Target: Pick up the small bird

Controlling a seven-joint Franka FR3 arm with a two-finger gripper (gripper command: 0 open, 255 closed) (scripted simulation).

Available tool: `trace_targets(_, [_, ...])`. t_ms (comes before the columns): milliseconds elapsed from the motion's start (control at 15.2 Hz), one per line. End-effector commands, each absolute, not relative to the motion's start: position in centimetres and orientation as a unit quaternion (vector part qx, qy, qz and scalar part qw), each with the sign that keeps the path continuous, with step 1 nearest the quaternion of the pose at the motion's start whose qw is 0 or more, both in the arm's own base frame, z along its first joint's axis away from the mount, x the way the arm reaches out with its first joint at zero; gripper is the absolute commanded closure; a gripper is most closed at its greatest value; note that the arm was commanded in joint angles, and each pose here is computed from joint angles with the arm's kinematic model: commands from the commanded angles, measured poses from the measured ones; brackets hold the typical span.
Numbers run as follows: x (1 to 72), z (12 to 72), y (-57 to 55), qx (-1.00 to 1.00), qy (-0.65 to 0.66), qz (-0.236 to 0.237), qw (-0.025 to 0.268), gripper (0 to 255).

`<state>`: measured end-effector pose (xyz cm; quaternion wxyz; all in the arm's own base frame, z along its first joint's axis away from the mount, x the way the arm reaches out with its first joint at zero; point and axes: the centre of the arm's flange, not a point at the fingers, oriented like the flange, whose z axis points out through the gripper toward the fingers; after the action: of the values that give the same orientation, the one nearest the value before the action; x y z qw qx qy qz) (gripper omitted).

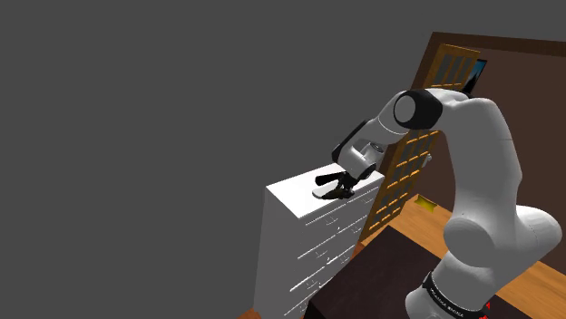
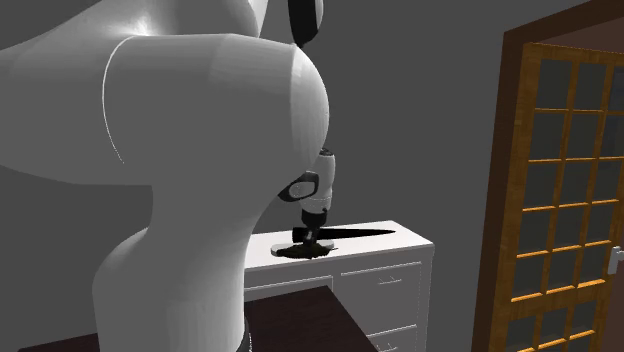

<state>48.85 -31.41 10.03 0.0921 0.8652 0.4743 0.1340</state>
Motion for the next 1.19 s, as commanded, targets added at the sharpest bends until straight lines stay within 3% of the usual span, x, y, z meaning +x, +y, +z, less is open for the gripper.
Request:
trace_targets(0, [48.8,9.9,-31.3,0.865,0.475,0.134,0.091,255])
trace_targets(1122, [48.9,17.9,-31.3,0.865,0.475,0.134,0.091,255])
